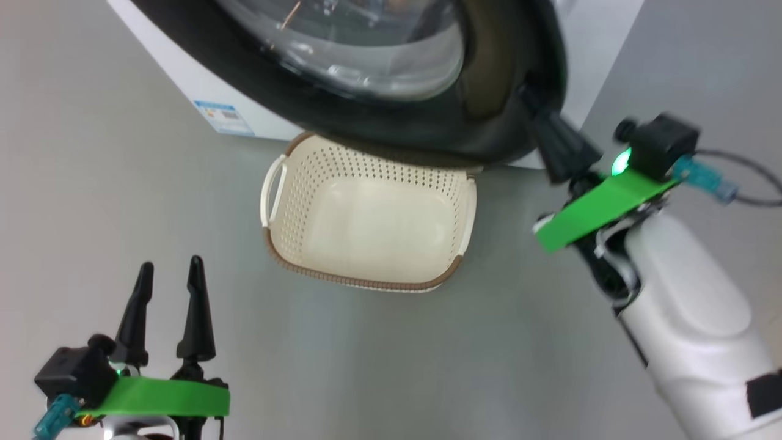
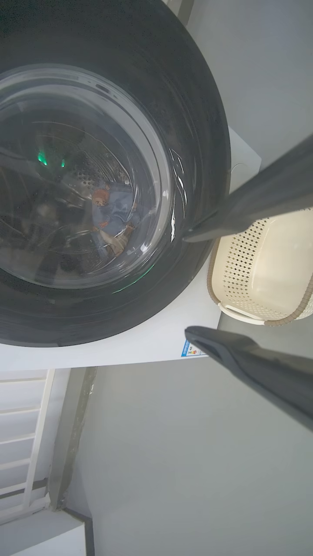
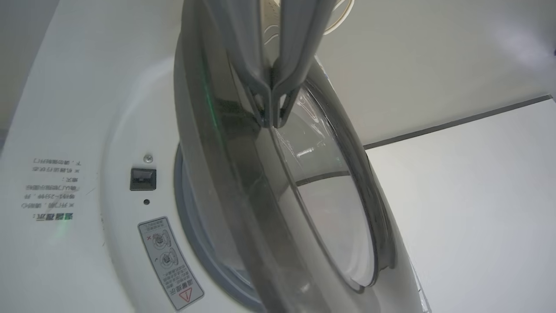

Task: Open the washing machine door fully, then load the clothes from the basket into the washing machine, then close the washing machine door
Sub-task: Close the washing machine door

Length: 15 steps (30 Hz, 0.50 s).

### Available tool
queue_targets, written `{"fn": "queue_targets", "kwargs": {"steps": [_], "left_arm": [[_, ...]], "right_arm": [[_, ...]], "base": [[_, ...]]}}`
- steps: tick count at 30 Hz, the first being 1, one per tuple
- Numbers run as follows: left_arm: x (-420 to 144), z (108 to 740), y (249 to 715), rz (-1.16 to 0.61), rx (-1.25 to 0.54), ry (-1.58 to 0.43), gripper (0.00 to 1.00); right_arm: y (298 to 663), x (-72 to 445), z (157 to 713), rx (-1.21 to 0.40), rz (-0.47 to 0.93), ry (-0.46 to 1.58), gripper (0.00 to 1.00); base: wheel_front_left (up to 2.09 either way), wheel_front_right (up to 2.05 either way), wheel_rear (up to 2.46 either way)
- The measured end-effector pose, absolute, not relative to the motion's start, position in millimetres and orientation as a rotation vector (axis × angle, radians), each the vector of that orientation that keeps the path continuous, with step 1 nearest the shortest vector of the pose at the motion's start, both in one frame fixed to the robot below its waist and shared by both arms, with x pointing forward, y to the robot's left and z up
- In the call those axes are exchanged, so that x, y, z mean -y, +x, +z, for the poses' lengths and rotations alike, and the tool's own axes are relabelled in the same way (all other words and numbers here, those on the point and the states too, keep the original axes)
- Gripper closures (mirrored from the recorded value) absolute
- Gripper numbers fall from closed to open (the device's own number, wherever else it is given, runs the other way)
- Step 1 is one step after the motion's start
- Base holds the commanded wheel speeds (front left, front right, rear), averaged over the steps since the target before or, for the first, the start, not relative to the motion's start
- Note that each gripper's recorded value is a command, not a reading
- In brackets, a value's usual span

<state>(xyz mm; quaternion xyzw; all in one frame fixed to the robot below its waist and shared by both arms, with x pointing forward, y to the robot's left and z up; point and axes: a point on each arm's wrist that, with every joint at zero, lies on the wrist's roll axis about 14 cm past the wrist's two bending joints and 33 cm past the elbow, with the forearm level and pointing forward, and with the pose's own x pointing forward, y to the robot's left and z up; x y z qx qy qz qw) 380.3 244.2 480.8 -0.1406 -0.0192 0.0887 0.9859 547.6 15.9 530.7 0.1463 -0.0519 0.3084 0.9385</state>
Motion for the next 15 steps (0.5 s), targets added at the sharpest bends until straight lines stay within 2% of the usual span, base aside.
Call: {"fn": "queue_targets", "kwargs": {"steps": [9, 15], "left_arm": [[-244.9, 481.5, 397.5, 0.173, 0.049, -0.281, 0.00], [-247.9, 477.3, 401.1, 0.182, 0.040, -0.276, 0.00]], "right_arm": [[602.4, -1.1, 540.3, 0.153, 0.545, 0.338, 1.00], [624.5, -2.7, 541.3, 0.165, 0.524, 0.366, 1.00]], "base": [[0.00, 0.00, 0.00], [0.00, 0.00, 0.00]]}}
